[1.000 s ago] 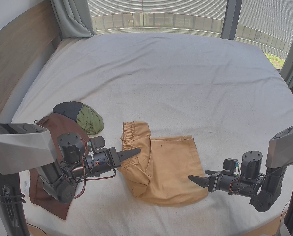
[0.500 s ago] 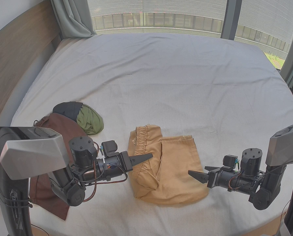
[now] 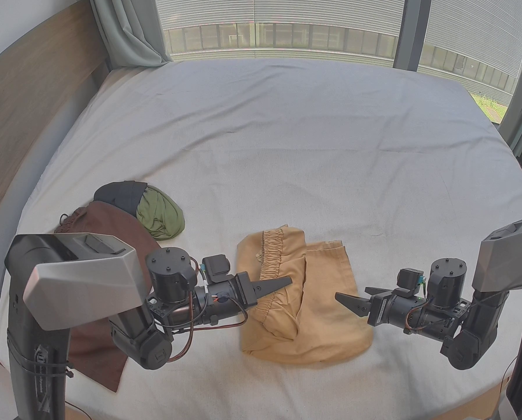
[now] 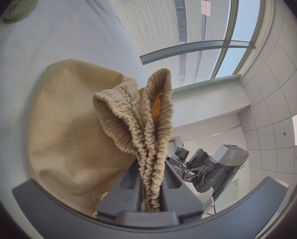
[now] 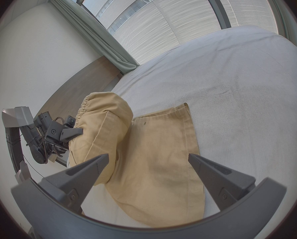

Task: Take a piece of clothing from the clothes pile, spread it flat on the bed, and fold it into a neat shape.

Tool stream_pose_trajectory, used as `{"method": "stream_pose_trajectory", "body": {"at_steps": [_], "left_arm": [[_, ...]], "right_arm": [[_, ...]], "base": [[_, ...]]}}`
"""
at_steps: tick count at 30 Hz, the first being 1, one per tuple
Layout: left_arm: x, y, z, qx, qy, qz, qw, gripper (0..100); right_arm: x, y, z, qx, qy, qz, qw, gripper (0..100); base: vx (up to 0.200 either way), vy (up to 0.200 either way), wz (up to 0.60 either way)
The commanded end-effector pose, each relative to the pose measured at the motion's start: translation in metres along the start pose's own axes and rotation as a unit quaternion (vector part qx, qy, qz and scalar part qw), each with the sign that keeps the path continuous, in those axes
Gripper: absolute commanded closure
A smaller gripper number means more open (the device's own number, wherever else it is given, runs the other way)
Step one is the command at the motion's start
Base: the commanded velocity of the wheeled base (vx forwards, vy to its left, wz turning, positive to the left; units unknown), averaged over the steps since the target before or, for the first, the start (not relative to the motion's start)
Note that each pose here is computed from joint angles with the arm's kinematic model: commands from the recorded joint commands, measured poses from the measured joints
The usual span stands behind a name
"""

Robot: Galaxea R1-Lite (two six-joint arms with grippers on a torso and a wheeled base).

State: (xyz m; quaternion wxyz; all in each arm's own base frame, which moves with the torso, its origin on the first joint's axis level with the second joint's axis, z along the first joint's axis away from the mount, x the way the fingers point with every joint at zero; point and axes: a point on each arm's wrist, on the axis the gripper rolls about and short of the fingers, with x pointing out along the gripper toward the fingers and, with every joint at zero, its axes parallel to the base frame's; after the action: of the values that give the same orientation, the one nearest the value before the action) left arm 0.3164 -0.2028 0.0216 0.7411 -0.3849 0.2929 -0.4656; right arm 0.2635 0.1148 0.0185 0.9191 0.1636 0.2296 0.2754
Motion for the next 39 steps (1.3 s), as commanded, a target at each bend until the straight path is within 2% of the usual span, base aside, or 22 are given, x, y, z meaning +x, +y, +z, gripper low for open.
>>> {"method": "stream_pose_trajectory", "body": {"at_steps": [1, 20, 21, 39], "left_arm": [[0.007, 0.005, -0.006, -0.003, 0.006, 0.000, 1.0000, 100], [0.023, 0.013, -0.014, -0.002, 0.005, 0.002, 1.0000, 100], [0.023, 0.012, -0.014, -0.002, 0.004, 0.001, 1.0000, 0], [0.019, 0.006, -0.004, 0.009, -0.017, 0.002, 0.9998, 0]], "right_arm": [[0.001, 0.000, 0.001, 0.000, -0.003, 0.001, 1.0000, 0], [0.002, -0.002, 0.005, 0.000, -0.011, 0.000, 0.9999, 0], [0.002, -0.002, 0.005, 0.000, -0.011, 0.000, 0.9999, 0], [0.004, 0.001, 0.004, -0.001, -0.010, 0.004, 0.9999, 0]], "base": [[0.000, 0.000, 0.00], [0.000, 0.000, 0.00], [0.000, 0.000, 0.00], [0.000, 0.000, 0.00]]}}
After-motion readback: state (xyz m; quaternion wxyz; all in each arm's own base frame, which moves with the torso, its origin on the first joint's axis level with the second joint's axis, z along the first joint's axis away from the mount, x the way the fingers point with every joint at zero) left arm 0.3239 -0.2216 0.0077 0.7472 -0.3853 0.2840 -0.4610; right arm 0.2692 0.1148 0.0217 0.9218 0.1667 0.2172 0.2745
